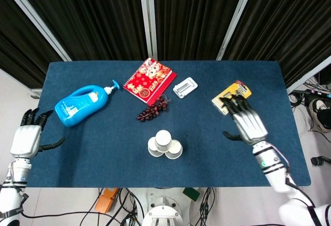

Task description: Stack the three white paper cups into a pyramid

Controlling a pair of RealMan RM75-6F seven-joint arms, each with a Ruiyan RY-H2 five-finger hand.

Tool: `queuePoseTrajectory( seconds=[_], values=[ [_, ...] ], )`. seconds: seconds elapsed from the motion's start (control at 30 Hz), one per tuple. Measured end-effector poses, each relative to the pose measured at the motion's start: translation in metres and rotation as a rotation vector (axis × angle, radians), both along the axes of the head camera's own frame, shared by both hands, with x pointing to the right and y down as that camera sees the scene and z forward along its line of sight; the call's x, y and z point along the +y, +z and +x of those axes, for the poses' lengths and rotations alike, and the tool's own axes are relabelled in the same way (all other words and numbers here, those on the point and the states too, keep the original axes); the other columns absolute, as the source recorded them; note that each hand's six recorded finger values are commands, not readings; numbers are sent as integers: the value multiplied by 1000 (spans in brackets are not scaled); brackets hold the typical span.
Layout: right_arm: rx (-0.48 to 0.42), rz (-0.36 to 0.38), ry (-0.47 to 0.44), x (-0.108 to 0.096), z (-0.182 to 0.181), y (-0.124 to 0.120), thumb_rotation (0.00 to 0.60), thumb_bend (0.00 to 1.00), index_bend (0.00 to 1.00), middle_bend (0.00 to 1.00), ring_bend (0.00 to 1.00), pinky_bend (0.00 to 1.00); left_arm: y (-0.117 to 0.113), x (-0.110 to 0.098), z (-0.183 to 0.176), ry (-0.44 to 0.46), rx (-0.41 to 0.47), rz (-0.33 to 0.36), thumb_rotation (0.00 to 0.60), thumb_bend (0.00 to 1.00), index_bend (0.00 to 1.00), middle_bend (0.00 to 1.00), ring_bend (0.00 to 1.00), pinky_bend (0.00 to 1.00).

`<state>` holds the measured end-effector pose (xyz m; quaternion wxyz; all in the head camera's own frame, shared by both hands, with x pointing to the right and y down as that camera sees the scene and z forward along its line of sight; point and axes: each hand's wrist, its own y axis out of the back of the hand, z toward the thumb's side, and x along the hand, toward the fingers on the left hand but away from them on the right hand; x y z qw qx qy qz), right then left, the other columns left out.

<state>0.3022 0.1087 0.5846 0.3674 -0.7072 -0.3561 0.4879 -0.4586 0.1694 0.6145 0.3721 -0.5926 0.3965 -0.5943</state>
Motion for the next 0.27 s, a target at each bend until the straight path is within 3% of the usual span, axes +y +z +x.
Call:
queuePoseTrajectory(
  seconds=[0.13,0.27],
  values=[
    [25,48,147,24,66,-7,600,304,4,128,0,43,-12,7,-15,-34,1,36,435,154,132,182,35,4],
    [51,76,231,54,111,-16,600,304,4,114,0,31,-23,24,-25,-55,8,52,488,155,132,180,32,4]
  ],
)
